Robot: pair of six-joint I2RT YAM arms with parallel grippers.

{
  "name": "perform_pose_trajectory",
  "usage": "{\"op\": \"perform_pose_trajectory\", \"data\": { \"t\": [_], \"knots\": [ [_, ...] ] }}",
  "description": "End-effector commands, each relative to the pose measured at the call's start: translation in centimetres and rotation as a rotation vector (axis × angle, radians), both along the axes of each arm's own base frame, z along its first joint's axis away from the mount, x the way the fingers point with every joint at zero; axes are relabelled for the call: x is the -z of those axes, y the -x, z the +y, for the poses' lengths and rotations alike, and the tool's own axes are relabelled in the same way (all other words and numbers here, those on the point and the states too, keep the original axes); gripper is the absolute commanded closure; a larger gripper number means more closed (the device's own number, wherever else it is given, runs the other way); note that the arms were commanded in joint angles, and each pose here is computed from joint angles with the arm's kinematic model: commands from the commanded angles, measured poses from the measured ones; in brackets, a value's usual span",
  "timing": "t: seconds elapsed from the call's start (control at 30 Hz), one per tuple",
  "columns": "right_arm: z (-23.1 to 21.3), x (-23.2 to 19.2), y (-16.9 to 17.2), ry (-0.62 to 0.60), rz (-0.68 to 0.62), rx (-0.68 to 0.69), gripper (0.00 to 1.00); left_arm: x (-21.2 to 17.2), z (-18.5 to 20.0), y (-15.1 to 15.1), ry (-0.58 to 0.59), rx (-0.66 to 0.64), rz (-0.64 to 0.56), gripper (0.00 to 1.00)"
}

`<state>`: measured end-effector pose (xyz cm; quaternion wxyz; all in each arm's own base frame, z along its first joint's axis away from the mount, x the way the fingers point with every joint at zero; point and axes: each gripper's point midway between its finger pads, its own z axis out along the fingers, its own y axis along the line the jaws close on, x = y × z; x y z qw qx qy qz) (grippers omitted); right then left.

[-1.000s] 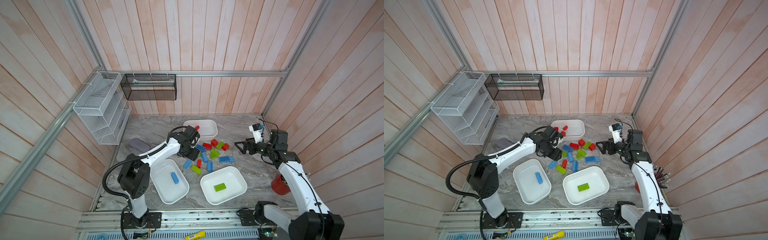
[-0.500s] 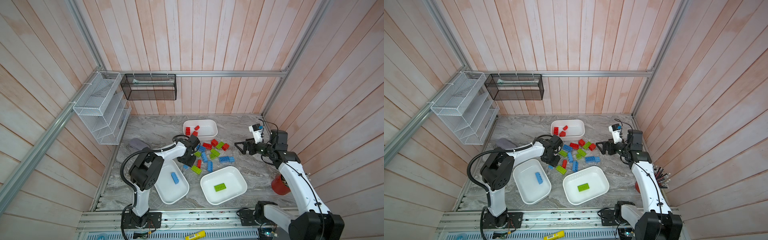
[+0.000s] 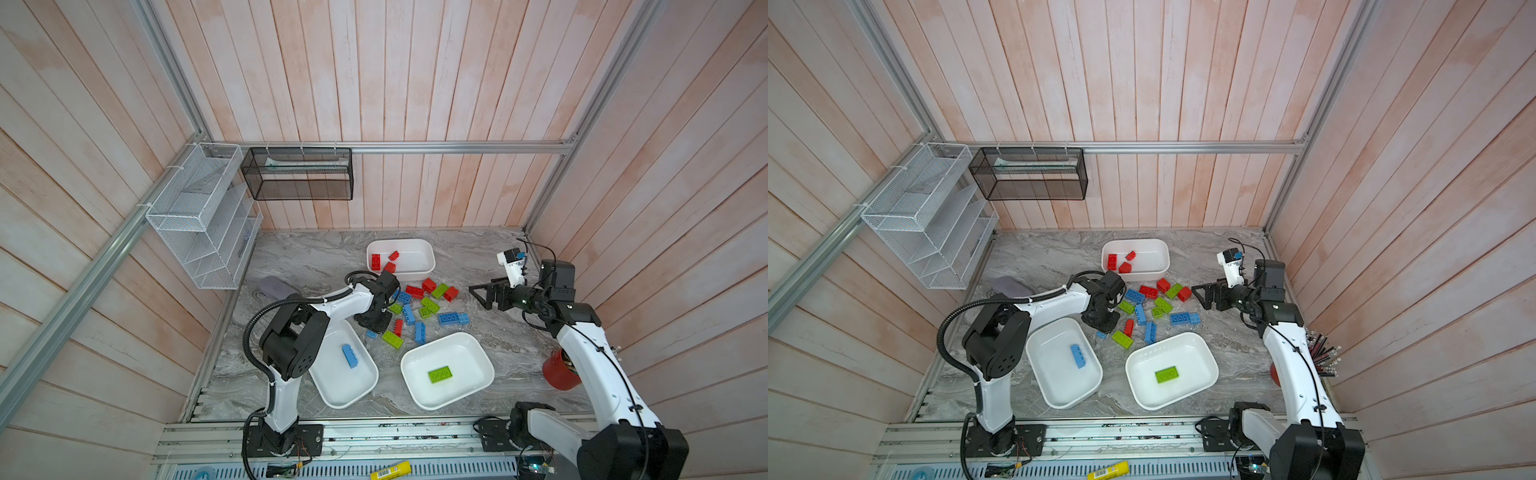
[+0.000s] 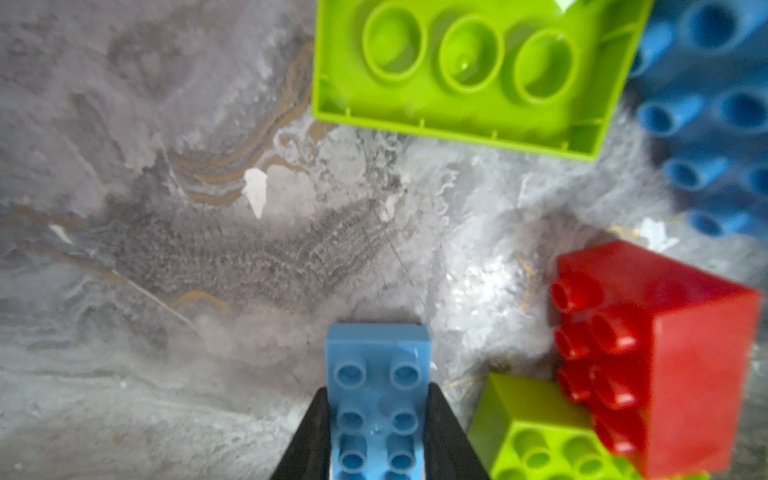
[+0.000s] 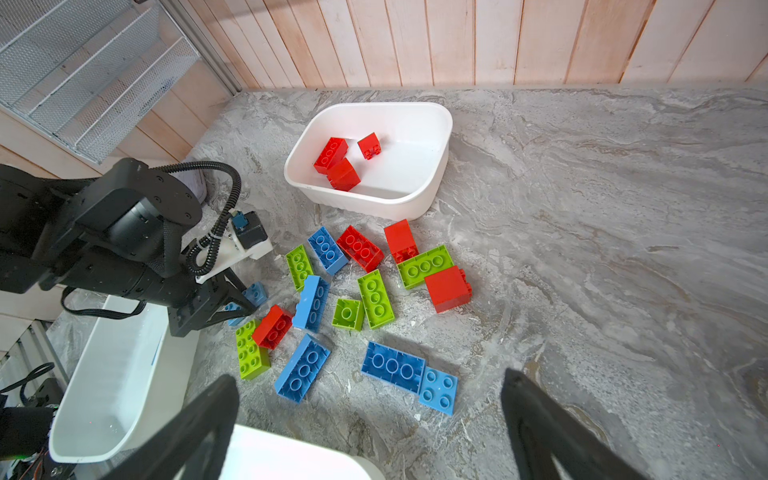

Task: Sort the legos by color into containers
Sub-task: 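Carry the small blue brick with the left gripper into the blue tray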

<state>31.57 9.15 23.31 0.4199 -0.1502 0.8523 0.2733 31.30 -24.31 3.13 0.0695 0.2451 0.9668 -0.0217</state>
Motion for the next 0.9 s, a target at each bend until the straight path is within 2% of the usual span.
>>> {"op": "perform_pose_trajectory", "data": {
  "t": [0.0, 0.1, 0.27, 0.43, 0.6, 0.7, 0.87],
  "knots": [
    [0.0, 0.1, 0.2, -0.007, 0.008, -0.006, 0.02, -6.4, -0.3, -1.4, 0.033, -0.012, -0.090, 0.74],
    [0.3, -0.2, 0.2, -0.032, 0.006, -0.018, 0.02, -10.3, 0.4, -0.7, 0.037, -0.023, -0.101, 0.73],
    [1.6, -0.7, 0.3, -0.086, -0.009, -0.063, 0.02, -12.1, 3.3, 4.8, 0.060, -0.147, -0.032, 0.73],
    [3.0, -0.3, 0.3, -0.106, -0.003, -0.100, 0.02, -10.1, 7.5, 8.9, 0.034, -0.318, 0.007, 0.72],
    [4.0, -0.1, 0.1, -0.111, 0.000, -0.122, 0.02, -6.3, 10.8, 10.6, 0.021, -0.569, 0.050, 0.72],
    [4.0, -0.4, 0.1, -0.109, -0.005, -0.122, 0.02, -4.2, 12.0, 10.7, -0.001, -0.663, 0.063, 0.72],
    [3.7, -0.4, 0.1, -0.084, -0.001, -0.112, 0.02, -1.5, 12.6, 8.8, 0.011, -0.758, 0.044, 0.71]
  ]
}}
